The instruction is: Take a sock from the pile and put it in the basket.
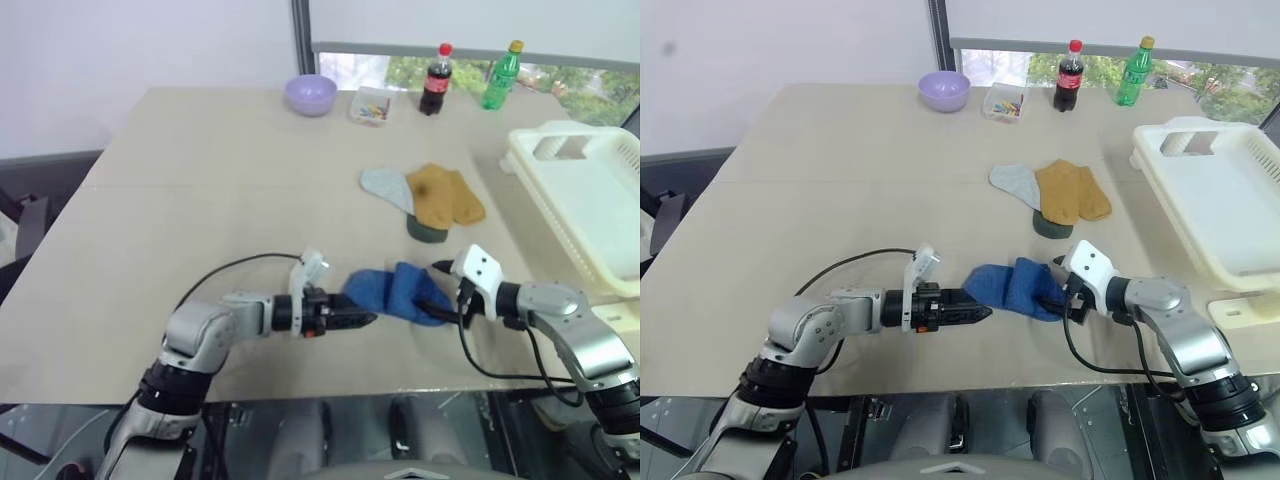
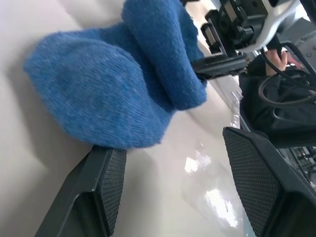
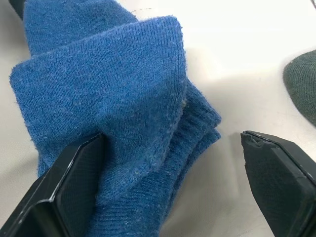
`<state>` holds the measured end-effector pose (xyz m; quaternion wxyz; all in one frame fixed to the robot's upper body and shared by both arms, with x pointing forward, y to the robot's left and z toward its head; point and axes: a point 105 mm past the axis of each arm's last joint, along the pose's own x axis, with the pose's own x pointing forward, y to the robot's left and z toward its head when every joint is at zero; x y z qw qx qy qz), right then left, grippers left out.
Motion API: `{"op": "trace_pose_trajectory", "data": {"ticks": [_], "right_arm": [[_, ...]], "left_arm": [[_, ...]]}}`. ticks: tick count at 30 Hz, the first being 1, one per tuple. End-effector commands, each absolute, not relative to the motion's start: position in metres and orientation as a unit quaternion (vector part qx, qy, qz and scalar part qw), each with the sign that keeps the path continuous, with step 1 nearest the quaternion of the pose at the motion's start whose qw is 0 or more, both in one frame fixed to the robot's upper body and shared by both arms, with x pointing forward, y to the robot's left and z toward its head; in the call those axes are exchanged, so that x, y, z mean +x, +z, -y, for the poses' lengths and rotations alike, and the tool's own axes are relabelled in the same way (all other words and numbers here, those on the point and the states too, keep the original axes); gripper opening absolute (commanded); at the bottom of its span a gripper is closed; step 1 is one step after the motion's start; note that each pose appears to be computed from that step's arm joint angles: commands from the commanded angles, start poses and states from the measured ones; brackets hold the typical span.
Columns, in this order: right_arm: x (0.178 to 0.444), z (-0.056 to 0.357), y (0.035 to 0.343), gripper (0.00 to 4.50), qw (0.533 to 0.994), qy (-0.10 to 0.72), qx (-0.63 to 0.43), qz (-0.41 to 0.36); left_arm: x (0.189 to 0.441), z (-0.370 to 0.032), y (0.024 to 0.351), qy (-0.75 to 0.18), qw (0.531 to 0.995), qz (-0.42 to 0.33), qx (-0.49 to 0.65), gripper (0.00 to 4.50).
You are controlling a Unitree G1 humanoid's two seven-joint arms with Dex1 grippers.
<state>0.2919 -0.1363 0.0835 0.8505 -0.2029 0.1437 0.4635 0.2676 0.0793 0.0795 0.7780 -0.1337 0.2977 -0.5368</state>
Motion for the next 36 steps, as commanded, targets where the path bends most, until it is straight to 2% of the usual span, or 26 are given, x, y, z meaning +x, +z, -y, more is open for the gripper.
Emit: {"op": "trace_pose_trajectory", "data": {"ticks": [1,12,21,28,36], "right_arm": [[0.293,0.139,0.076,4.46,0.851,0.454,-0.211,-0.158],[0.297,0.138,0.078,4.46,0.849,0.457,-0.216,-0.151],[0.298,0.133,0.077,4.46,0.842,0.468,-0.221,-0.154],[0.296,0.133,0.079,4.46,0.840,0.469,-0.225,-0.155],[0.294,0.133,0.080,4.46,0.842,0.465,-0.225,-0.155]], "left_arm": [[0.284,-0.097,0.067,-0.474,0.815,-0.313,-0.112,3.29],[0.273,-0.070,0.111,-0.559,0.760,-0.255,-0.212,3.29],[0.273,-0.039,0.123,-0.597,0.729,-0.235,-0.238,3.29],[0.274,-0.016,0.117,-0.621,0.708,-0.232,-0.242,3.29],[0.272,-0.011,0.119,-0.653,0.676,-0.227,-0.254,3.29]]}}
